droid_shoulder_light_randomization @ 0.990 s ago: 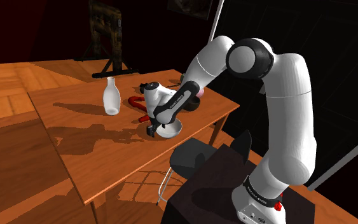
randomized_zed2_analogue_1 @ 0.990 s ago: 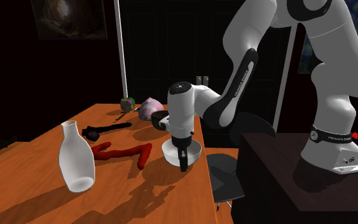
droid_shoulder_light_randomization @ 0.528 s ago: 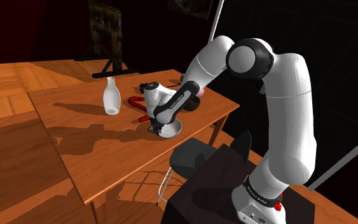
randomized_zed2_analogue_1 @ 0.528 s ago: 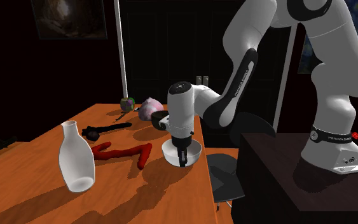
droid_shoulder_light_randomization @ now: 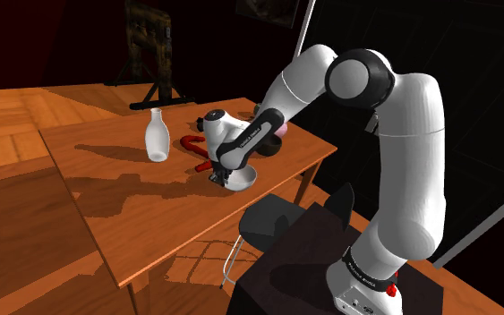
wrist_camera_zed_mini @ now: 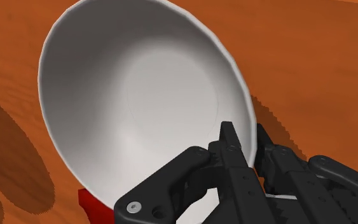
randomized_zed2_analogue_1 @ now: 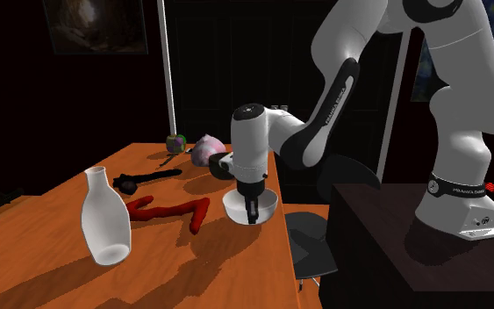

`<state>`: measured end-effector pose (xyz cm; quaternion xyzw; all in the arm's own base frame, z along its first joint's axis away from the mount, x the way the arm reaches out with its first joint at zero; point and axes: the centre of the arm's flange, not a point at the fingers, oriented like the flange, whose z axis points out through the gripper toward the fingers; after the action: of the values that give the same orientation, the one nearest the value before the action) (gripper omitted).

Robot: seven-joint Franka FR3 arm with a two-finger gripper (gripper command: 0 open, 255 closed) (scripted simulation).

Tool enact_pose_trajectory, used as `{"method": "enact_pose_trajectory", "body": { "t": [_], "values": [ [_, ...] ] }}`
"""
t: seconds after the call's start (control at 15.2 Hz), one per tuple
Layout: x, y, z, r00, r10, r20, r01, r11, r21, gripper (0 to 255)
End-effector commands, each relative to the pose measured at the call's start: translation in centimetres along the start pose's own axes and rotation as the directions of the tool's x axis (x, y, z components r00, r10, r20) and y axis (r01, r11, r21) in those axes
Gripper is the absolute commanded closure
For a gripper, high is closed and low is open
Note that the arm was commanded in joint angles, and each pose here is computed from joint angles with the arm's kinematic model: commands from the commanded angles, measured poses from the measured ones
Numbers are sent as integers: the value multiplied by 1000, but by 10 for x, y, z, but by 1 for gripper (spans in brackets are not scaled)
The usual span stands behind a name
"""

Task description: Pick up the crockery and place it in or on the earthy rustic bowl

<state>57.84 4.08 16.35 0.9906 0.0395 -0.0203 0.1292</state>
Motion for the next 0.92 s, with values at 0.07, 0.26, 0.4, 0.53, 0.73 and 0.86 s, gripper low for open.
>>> {"method": "enact_pose_trajectory", "body": {
  "t": [0.07,0.26,0.4,0.53,0.73,0.86],
  "values": [
    [-1,4,-16,1000,0,0,0,1000,0,255],
    [-2,8,-31,1000,0,0,0,1000,0,255],
    [-2,10,-41,1000,0,0,0,1000,0,255],
    [-3,13,-51,1000,0,0,0,1000,0,255],
    [-4,17,-67,1000,0,0,0,1000,0,255],
    [-4,20,-77,1000,0,0,0,1000,0,255]
  ]
}}
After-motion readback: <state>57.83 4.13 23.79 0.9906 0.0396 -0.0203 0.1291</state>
